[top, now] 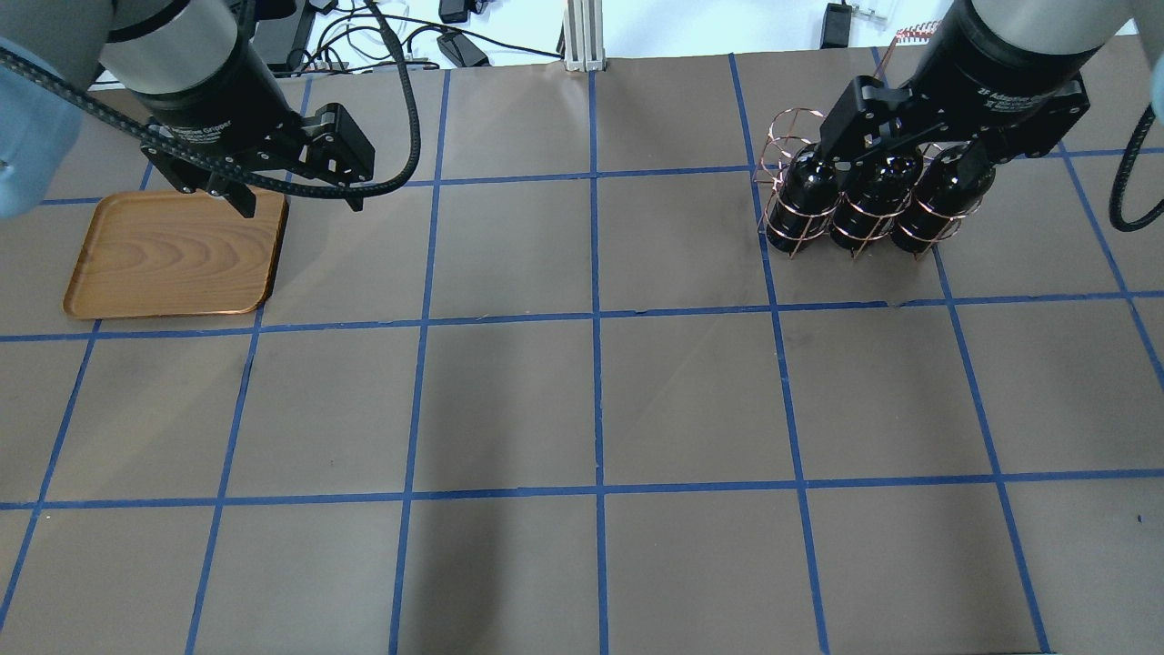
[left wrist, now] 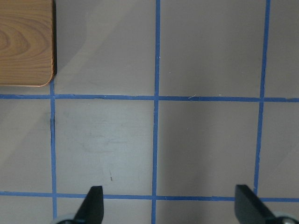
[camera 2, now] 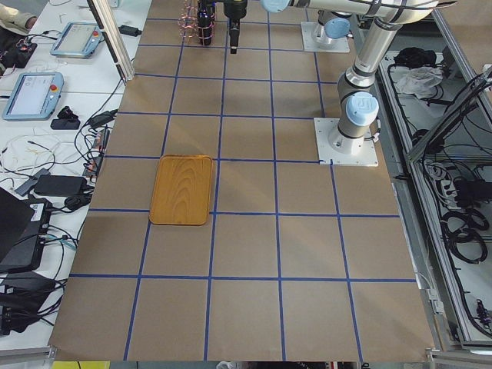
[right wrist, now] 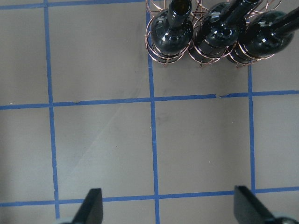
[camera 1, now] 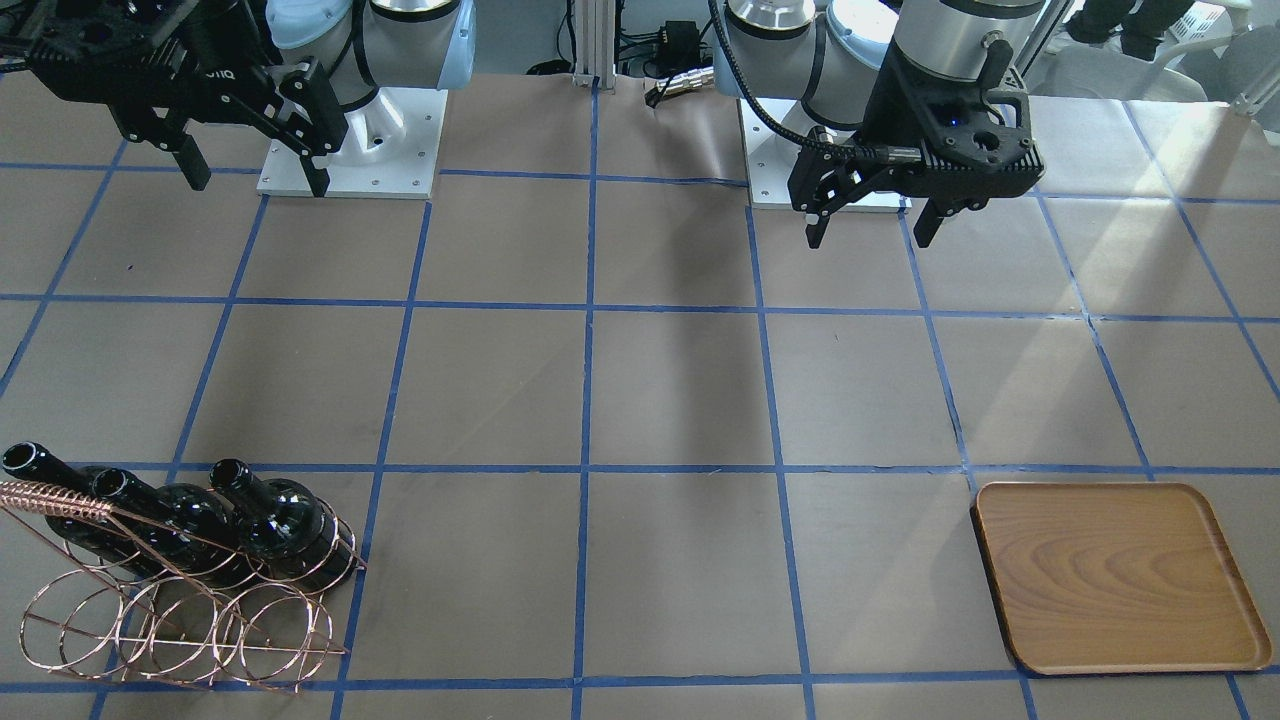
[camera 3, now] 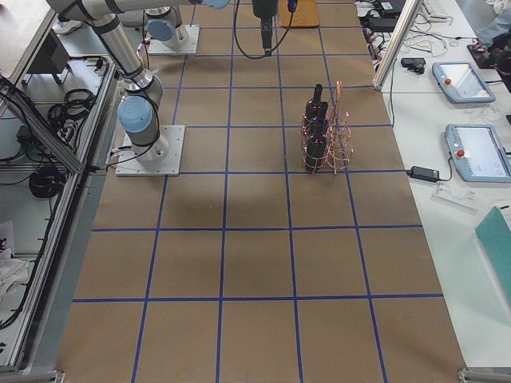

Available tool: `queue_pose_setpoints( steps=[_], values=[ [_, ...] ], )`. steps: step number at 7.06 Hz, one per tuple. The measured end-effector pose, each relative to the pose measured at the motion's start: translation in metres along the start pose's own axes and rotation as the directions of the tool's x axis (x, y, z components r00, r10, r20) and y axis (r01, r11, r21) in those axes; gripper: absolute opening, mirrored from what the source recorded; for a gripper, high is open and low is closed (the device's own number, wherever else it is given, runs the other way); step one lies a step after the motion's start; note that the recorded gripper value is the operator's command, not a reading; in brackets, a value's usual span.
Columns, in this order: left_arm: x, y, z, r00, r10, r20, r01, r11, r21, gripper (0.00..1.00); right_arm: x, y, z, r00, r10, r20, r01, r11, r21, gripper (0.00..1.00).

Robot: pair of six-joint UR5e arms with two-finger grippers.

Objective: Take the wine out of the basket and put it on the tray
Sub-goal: 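Move the right gripper above the copper wire rack of wine bottles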

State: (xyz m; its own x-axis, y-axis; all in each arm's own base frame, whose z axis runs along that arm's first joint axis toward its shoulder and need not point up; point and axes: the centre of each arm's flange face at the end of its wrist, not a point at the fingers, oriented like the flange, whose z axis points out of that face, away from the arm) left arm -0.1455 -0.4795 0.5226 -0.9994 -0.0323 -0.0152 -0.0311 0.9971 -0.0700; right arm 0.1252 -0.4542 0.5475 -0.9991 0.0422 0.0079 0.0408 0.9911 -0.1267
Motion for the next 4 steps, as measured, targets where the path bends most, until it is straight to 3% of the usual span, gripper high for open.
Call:
queue_pose_setpoints(
  steps=[2,4],
  values=[
    [0.000,0.000,0.000,1.000,0.001,0.000,-0.001,1.000,0.000,1.00,0.006,-0.016,-0.001,1.000,0.004,-0.018,-0.003,1.000,0.026,1.00],
    [0.001,0.000,0.000,1.000,0.002,0.000,-0.002,1.000,0.000,1.00,0.023,-0.073,0.005,0.997,-0.021,-0.079,0.023,0.999,0.034,1.00]
  ],
)
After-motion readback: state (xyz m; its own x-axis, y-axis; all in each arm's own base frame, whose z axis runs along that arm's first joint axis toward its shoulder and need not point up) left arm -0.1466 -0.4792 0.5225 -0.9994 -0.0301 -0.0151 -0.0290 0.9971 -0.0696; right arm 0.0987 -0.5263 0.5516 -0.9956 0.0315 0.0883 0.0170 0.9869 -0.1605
